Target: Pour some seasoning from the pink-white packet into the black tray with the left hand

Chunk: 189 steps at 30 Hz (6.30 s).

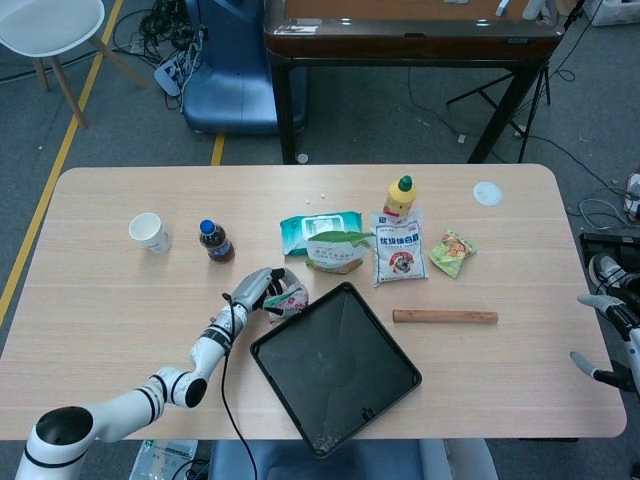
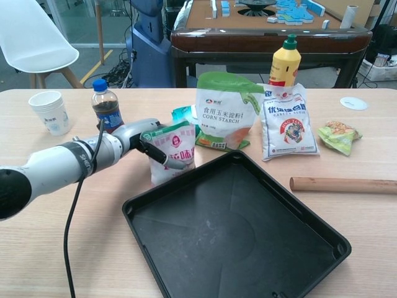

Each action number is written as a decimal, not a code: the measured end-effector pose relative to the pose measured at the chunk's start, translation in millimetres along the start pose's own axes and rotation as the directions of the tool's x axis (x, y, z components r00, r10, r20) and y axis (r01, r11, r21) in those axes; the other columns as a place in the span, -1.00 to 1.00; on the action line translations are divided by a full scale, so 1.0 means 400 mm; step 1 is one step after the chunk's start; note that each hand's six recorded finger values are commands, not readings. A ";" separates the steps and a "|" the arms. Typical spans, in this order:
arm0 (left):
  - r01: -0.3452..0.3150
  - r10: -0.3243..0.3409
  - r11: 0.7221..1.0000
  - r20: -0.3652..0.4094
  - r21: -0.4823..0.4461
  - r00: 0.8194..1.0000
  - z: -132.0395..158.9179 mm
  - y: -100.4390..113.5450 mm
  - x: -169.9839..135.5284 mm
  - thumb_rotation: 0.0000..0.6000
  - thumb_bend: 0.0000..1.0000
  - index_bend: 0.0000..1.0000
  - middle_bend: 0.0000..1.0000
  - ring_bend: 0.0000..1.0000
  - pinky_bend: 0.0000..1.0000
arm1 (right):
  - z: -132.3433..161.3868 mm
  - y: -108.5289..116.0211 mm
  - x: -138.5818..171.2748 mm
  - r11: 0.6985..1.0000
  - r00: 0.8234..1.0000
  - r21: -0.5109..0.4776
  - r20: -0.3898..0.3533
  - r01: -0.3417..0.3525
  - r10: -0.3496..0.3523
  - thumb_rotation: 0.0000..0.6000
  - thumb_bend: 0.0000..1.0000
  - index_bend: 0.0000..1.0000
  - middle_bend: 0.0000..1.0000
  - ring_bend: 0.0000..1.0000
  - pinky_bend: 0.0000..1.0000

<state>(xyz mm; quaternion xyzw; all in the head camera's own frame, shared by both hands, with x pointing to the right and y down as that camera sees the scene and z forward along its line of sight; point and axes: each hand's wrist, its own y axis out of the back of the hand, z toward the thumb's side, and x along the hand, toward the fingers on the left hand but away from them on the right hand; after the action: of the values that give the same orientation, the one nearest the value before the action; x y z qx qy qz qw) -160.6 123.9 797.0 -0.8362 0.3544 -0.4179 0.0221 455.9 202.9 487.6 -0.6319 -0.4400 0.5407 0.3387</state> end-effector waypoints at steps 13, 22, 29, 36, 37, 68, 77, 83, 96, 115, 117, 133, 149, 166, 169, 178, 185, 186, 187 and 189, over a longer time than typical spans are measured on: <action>-0.083 0.057 0.966 0.109 0.243 0.992 0.022 0.057 -0.033 1.00 -0.66 -0.09 0.15 0.06 0.06 | 0.011 -0.005 -0.005 1.000 1.000 -0.008 -0.022 -0.004 0.004 1.00 -0.69 -0.45 -0.39 -0.70 -0.65; -0.259 0.116 0.819 0.294 0.512 0.949 0.085 0.088 -0.129 1.00 -0.66 -0.10 0.16 0.06 0.06 | 0.017 -0.002 0.003 1.000 0.999 -0.017 -0.047 0.003 -0.004 1.00 -0.69 -0.45 -0.39 -0.70 -0.65; -0.371 0.138 0.656 0.379 0.657 0.915 0.112 0.079 -0.190 1.00 -0.66 -0.11 0.16 0.06 0.06 | 0.021 -0.003 0.009 1.000 0.998 -0.024 -0.061 0.005 -0.007 1.00 -0.69 -0.45 -0.39 -0.70 -0.65; -0.450 0.153 0.426 0.427 0.785 0.891 0.119 0.045 -0.229 1.00 -0.67 -0.12 0.16 0.06 0.06 | 0.015 0.001 0.020 1.000 0.998 -0.028 -0.061 0.014 -0.015 1.00 -0.69 -0.45 -0.39 -0.70 -0.65; -0.457 0.151 0.392 0.435 0.798 0.888 0.118 0.038 -0.233 1.00 -0.67 -0.12 0.16 0.06 0.06 | 0.014 0.002 0.022 0.999 0.998 -0.030 -0.060 0.016 -0.017 1.00 -0.69 -0.45 -0.39 -0.70 -0.65; -0.401 0.088 -0.229 0.429 0.887 0.899 0.018 -0.072 -0.253 1.00 -0.67 -0.15 0.16 0.06 0.06 | 0.003 0.011 0.041 0.999 0.998 -0.033 -0.049 0.029 -0.030 1.00 -0.69 -0.45 -0.39 -0.70 -0.65; -0.391 0.133 -0.178 0.416 0.903 0.900 0.041 -0.060 -0.262 1.00 -0.67 -0.15 0.16 0.06 0.06 | -0.001 0.012 0.045 0.999 0.999 -0.034 -0.042 0.031 -0.032 1.00 -0.69 -0.45 -0.38 -0.70 -0.65; -0.399 0.133 -0.034 0.399 0.916 0.907 0.062 -0.057 -0.266 1.00 -0.67 -0.15 0.16 0.07 0.06 | -0.001 0.013 0.046 0.999 0.998 -0.036 -0.042 0.035 -0.036 1.00 -0.69 -0.45 -0.39 -0.70 -0.65; -0.265 0.135 0.475 0.228 0.839 0.964 0.062 -0.006 -0.224 1.00 -0.67 -0.15 0.16 0.06 0.06 | -0.001 0.008 0.037 0.999 0.999 -0.038 -0.041 0.031 -0.032 1.00 -0.69 -0.45 -0.39 -0.70 -0.65; -0.034 0.016 0.941 0.055 0.337 0.998 0.032 0.063 -0.157 1.00 -0.67 -0.19 0.16 0.02 0.05 | -0.004 -0.001 0.025 0.999 0.999 -0.037 -0.032 0.021 -0.023 1.00 -0.69 -0.45 -0.39 -0.70 -0.65; -0.024 0.007 0.951 0.054 0.308 0.999 0.028 0.064 -0.150 1.00 -0.68 -0.21 0.16 0.01 0.03 | -0.005 0.000 0.026 0.999 0.999 -0.037 -0.029 0.022 -0.023 1.00 -0.69 -0.45 -0.39 -0.70 -0.65; 0.021 -0.034 0.969 0.051 0.245 0.998 0.009 0.063 -0.108 1.00 -0.69 -0.52 -0.25 -0.46 -0.26 | -0.011 -0.001 0.025 0.999 1.000 -0.035 -0.019 0.021 -0.022 1.00 -0.69 -0.45 -0.39 -0.70 -0.65; 0.038 -0.053 0.969 0.054 0.245 0.997 0.019 0.049 -0.115 1.00 -0.69 -0.88 -0.52 -0.69 -0.37 | -0.012 0.002 0.028 0.999 1.000 -0.036 -0.019 0.024 -0.025 1.00 -0.69 -0.45 -0.38 -0.70 -0.65; 0.048 -0.067 0.976 0.081 0.213 0.994 0.063 0.064 -0.179 1.00 -0.69 -1.00 -0.85 -1.00 -0.70 | -0.003 0.001 0.023 0.999 0.999 -0.045 -0.046 0.025 -0.027 1.00 -0.69 -0.45 -0.38 -0.70 -0.65; 0.038 -0.058 0.978 0.089 0.206 0.994 0.072 0.076 -0.191 1.00 -0.69 -1.00 -0.88 -1.00 -0.71 | -0.002 0.001 0.024 0.999 0.998 -0.046 -0.051 0.026 -0.028 1.00 -0.69 -0.45 -0.39 -0.70 -0.65; -0.006 -0.020 0.979 0.127 0.204 0.992 0.101 0.133 -0.266 1.00 -0.69 -1.00 -0.91 -1.00 -0.72 | -0.005 -0.001 0.024 0.999 0.998 -0.049 -0.053 0.025 -0.028 1.00 -0.69 -0.45 -0.38 -0.70 -0.65; -0.062 0.029 0.974 0.154 0.219 0.988 0.106 0.199 -0.354 1.00 -0.69 -1.00 -0.91 -1.00 -0.72 | -0.003 -0.004 0.019 0.999 0.998 -0.048 -0.058 0.021 -0.024 1.00 -0.69 -0.45 -0.39 -0.70 -0.65; -0.081 0.046 0.971 0.155 0.226 0.987 0.102 0.214 -0.368 1.00 -0.70 -1.00 -0.91 -1.00 -0.72 | -0.002 -0.005 0.018 0.999 0.998 -0.047 -0.058 0.019 -0.022 1.00 -0.69 -0.45 -0.39 -0.70 -0.65; -0.097 0.062 0.968 0.156 0.231 0.986 0.098 0.227 -0.379 1.00 -0.69 -1.00 -0.91 -1.00 -0.72 | -0.002 -0.006 0.017 0.999 0.998 -0.046 -0.059 0.016 -0.019 1.00 -0.69 -0.45 -0.39 -0.70 -0.65; -0.134 0.098 0.961 0.154 0.241 0.983 0.085 0.255 -0.405 1.00 -0.69 -1.00 -0.91 -1.00 -0.72 | -0.002 -0.009 0.015 0.999 0.998 -0.043 -0.058 0.011 -0.013 1.00 -0.69 -0.45 -0.39 -0.70 -0.65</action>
<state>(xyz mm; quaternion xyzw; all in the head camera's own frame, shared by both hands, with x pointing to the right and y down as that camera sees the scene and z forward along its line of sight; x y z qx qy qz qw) -259.4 138.0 630.1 -0.8318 0.3447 -0.3974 0.1769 456.3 209.9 488.5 -0.6518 -0.4451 0.5106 0.3411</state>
